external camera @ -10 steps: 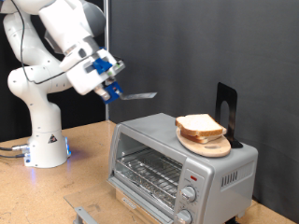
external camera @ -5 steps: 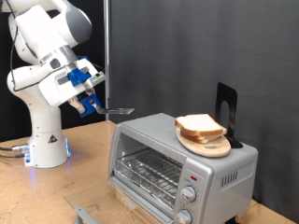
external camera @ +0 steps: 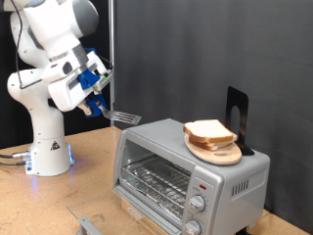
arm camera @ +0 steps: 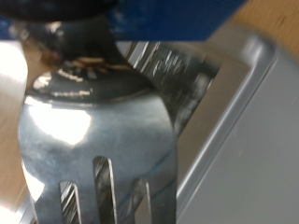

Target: Make a piece of toast with the oven

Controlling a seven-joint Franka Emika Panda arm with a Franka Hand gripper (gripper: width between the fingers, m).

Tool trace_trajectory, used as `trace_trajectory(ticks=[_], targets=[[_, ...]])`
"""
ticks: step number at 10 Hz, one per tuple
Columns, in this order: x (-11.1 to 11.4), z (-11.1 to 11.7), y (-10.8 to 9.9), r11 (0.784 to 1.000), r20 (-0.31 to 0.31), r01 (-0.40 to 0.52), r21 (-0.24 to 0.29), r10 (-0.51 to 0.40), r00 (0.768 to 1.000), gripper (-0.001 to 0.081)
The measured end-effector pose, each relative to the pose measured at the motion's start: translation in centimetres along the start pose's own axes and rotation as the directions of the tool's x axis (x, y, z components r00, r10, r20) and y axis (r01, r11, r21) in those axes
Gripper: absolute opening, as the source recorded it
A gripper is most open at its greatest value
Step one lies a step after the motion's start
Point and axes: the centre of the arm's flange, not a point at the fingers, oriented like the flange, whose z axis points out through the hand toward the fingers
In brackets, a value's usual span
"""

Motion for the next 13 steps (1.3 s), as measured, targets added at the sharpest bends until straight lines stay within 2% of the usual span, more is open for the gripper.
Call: trace_trajectory(ticks=[2,4,5,8,11,13], targets=[[1.1,-0.2,0.1,0.999,0.056,-0.004,-0.038,0.006,0.998,0.0432],[1.0,0.0,0.0,0.999,0.06,-0.003,-0.034,0.005,0.998,0.0432],[1.1,0.1,-0.3,1.0,0.056,0.003,-0.031,-0.001,0.998,0.0432],[2.6,1.0,-2.4,0.999,-0.021,0.006,-0.033,-0.006,1.0,0.0432],[4.9,2.8,-4.2,0.998,-0.042,-0.004,-0.057,0.002,0.999,0.0432],[6.2,3.8,-5.3,0.999,-0.051,-0.006,-0.047,0.003,0.999,0.0432]])
